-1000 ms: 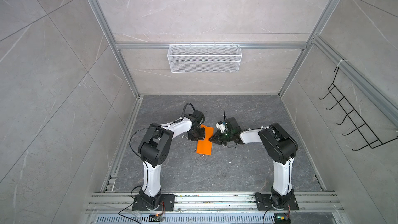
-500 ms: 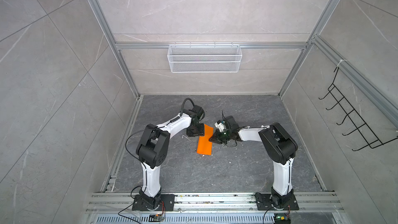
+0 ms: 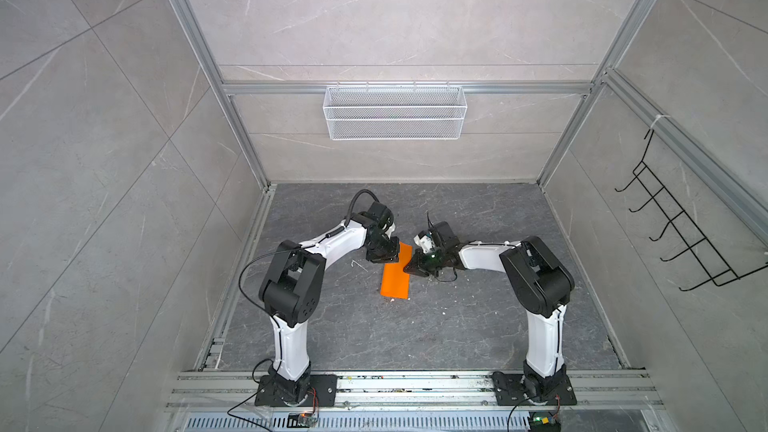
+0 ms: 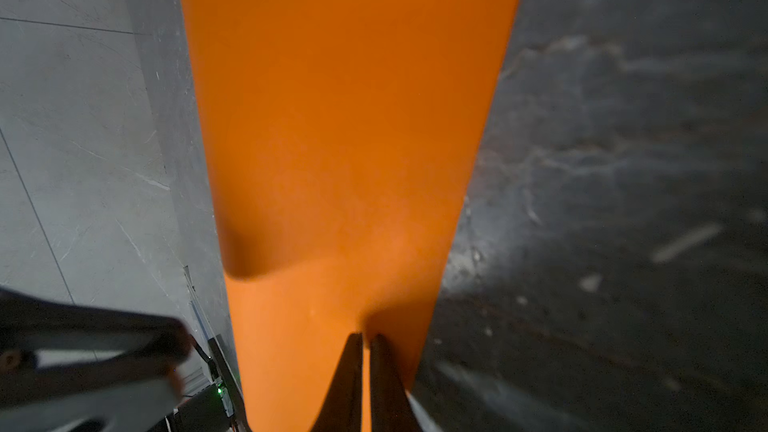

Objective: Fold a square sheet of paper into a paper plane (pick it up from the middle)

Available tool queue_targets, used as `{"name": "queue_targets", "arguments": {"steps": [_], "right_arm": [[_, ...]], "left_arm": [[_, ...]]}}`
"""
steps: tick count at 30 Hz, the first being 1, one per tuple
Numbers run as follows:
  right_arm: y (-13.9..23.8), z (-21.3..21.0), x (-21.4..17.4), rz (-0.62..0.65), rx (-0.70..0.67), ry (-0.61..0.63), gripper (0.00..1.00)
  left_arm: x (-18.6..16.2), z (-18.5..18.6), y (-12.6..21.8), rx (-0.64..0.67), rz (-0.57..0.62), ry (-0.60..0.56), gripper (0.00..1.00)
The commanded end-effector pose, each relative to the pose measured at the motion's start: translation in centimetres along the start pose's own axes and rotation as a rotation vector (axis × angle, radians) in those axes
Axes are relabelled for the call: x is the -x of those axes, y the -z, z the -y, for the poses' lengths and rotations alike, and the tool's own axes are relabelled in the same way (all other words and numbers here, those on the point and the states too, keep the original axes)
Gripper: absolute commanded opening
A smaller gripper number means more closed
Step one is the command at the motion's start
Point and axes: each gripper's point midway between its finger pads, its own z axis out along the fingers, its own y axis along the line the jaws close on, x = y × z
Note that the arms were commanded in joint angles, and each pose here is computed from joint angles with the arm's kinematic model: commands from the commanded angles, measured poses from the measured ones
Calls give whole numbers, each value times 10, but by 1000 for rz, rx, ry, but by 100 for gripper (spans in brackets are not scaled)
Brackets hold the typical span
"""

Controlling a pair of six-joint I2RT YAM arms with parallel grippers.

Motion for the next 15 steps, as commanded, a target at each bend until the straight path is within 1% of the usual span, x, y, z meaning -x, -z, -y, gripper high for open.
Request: {"name": "queue_targets", "arguments": {"steps": [1, 10, 15], "right_arm": [[-8, 68, -25, -55, -238, -105, 12], [-10, 72, -28, -64, -253, -115, 12], [-9, 74, -29, -66, -261, -120, 12]], "left_arm": [[-6, -14, -8, 4, -40, 11, 10], [-19, -42, -20, 78, -96, 22, 4], [-29, -59, -23, 142, -125, 21, 2]]}}
